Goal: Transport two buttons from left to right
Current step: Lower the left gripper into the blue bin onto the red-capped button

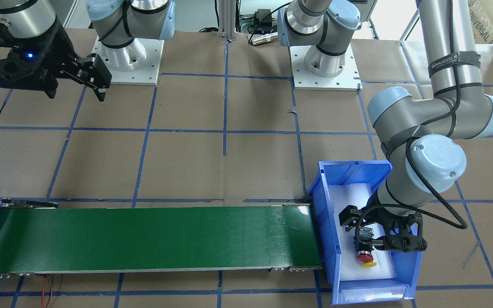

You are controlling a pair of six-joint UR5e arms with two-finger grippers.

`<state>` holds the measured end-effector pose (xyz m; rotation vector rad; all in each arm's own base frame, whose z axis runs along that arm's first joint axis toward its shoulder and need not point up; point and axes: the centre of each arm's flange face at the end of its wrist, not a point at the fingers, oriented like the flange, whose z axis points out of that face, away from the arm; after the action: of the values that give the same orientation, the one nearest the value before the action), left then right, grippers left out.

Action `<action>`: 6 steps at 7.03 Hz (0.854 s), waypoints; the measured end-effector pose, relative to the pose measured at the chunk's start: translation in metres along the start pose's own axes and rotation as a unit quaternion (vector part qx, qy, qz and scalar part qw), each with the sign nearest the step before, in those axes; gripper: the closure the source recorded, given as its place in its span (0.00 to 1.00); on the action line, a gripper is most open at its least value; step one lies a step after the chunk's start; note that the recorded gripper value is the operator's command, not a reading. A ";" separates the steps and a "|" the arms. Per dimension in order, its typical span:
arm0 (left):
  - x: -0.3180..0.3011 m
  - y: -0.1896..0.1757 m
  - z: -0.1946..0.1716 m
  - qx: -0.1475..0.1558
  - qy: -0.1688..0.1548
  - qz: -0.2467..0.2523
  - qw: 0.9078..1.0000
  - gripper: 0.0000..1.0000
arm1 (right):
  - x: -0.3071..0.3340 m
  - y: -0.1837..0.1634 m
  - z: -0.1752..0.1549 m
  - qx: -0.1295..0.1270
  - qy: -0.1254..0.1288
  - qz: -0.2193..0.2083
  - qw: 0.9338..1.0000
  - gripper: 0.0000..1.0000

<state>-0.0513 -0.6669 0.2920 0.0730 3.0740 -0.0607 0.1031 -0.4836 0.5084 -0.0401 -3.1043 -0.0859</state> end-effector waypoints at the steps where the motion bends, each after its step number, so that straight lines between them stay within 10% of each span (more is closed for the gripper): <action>1: -0.003 0.001 0.003 -0.003 0.001 -0.001 1.000 0.00 | 0.000 0.004 0.001 -0.003 0.000 0.000 1.000 0.00; 6: -0.010 -0.003 0.019 -0.012 0.015 0.017 1.000 0.00 | -0.001 0.015 0.007 -0.010 0.000 -0.001 1.000 0.00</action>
<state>-0.0407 -0.6707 0.2736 0.1268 3.1024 -0.0215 0.1040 -0.4684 0.5025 -0.0377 -3.1042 -0.1160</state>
